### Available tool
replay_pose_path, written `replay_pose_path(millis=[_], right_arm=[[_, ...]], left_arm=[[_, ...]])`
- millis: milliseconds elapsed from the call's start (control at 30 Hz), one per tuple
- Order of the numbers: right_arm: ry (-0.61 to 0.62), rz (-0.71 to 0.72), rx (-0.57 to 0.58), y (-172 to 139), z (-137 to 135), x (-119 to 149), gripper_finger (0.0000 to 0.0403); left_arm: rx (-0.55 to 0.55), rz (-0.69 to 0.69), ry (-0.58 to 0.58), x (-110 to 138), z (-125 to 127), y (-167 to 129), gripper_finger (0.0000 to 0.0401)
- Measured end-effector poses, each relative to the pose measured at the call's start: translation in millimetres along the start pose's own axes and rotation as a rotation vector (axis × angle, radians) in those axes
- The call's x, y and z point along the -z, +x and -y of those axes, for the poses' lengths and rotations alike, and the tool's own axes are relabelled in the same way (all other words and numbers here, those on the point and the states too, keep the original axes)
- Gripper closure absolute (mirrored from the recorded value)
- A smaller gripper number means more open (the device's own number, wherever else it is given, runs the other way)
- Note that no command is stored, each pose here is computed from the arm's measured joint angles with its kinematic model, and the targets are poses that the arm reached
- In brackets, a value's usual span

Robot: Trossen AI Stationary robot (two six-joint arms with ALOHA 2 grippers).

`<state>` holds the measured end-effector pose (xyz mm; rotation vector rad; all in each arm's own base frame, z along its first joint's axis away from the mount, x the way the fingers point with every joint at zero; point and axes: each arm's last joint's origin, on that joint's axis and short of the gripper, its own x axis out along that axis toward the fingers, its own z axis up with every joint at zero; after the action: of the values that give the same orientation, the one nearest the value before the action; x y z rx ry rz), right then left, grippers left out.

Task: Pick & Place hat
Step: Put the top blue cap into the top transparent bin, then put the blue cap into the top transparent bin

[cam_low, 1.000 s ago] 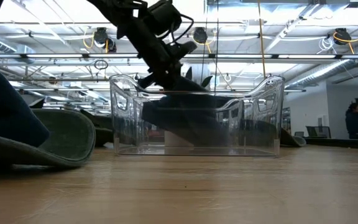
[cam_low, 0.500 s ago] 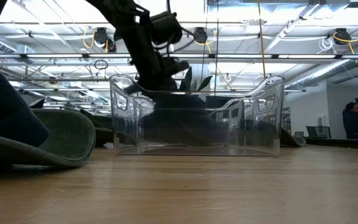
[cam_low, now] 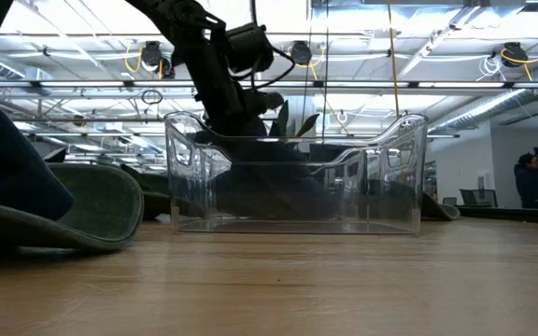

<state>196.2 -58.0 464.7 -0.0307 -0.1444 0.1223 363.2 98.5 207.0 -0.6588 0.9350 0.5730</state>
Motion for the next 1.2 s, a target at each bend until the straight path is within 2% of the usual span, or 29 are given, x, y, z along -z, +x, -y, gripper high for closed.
replay_pose_path(millis=[300, 567, 667, 800, 967, 1200], right_arm=[[0.006, 0.000, 0.006, 0, 0, 0, 0.0344], [0.008, -0.003, 0.009, 0, 0, 0, 0.0344], [0.019, -0.023, 0.043, 0, 1, 2, 0.0344], [0.030, -0.045, 0.060, 0, 2, 5, 0.0344], [0.034, -0.052, 0.055, 0, 2, 6, 0.0344], [0.034, -0.053, 0.055, 0, 2, 6, 0.0344]], left_arm=[[0.059, 0.142, 0.128, -11, 5, -43, 0.0309], [0.104, 0.276, 0.192, -20, 0, -88, 0.0197], [0.127, 0.312, 0.201, -21, -2, -104, 0.0155], [0.164, 0.357, 0.250, -18, -3, -129, 0.0113], [0.243, 0.401, 0.274, -11, -6, -164, 0.0084], [0.316, 0.335, 0.276, 14, -17, -204, 0.0073]])
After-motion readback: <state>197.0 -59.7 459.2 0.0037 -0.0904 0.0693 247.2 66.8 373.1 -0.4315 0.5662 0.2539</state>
